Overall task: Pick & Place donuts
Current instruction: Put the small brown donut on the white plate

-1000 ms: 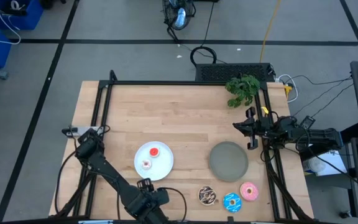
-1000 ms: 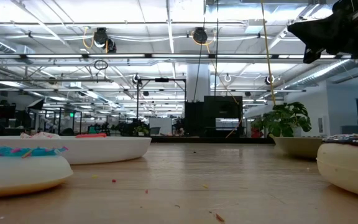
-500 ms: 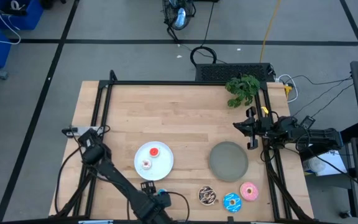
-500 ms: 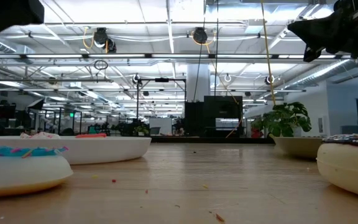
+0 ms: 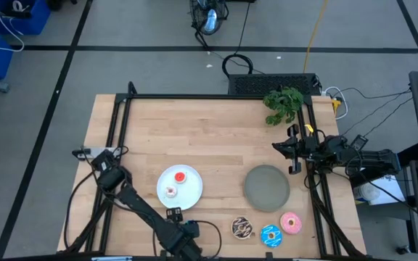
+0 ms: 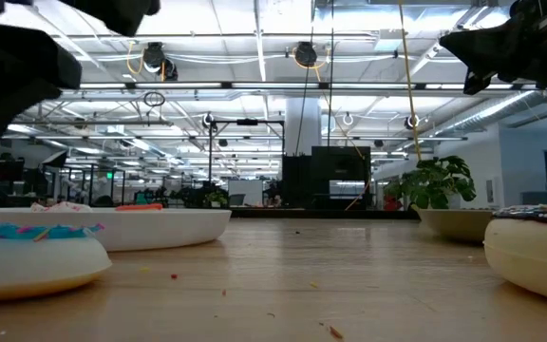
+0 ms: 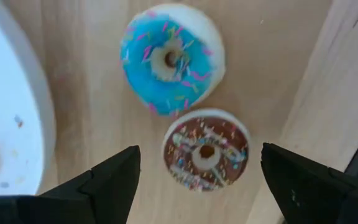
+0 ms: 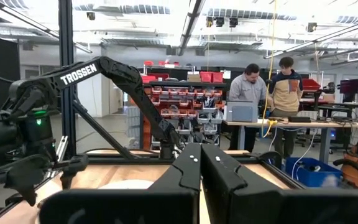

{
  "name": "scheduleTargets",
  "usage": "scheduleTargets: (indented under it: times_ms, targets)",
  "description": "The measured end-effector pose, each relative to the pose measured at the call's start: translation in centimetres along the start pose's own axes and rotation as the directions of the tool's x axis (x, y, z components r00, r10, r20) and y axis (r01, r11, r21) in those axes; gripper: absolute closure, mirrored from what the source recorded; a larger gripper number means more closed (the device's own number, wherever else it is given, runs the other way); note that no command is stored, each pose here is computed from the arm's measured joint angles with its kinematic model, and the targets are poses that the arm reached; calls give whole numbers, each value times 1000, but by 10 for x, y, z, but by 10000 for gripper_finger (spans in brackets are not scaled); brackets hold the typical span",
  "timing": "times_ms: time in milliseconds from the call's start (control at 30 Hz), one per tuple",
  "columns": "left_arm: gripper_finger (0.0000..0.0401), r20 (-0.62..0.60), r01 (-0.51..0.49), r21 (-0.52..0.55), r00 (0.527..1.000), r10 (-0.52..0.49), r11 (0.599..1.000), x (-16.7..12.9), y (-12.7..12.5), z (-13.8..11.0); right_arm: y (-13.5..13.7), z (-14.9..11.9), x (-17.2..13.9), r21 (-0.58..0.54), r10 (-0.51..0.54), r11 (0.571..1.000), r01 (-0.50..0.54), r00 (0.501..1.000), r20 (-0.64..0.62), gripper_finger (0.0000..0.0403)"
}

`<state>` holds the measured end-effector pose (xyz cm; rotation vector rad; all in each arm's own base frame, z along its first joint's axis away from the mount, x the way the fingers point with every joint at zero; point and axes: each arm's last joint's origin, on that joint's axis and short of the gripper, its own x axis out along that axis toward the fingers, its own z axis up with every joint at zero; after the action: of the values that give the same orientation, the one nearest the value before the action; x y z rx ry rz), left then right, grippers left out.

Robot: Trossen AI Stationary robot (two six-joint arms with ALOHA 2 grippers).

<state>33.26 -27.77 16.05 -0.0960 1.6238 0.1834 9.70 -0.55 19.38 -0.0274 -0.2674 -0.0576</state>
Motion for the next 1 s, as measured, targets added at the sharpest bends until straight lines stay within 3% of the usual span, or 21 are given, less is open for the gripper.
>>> scheduleTargets:
  times_ms: [533, 1000]
  targets:
    - [77, -30, 61, 26, 998, -60, 998, 19, 7, 5, 0, 0, 0, 0, 0, 1000, 0, 1000, 0, 403]
    - [240, -9, 44, 41, 999, -44, 998, 19, 7, 4, 0, 0, 0, 0, 0, 1000, 0, 1000, 0, 403]
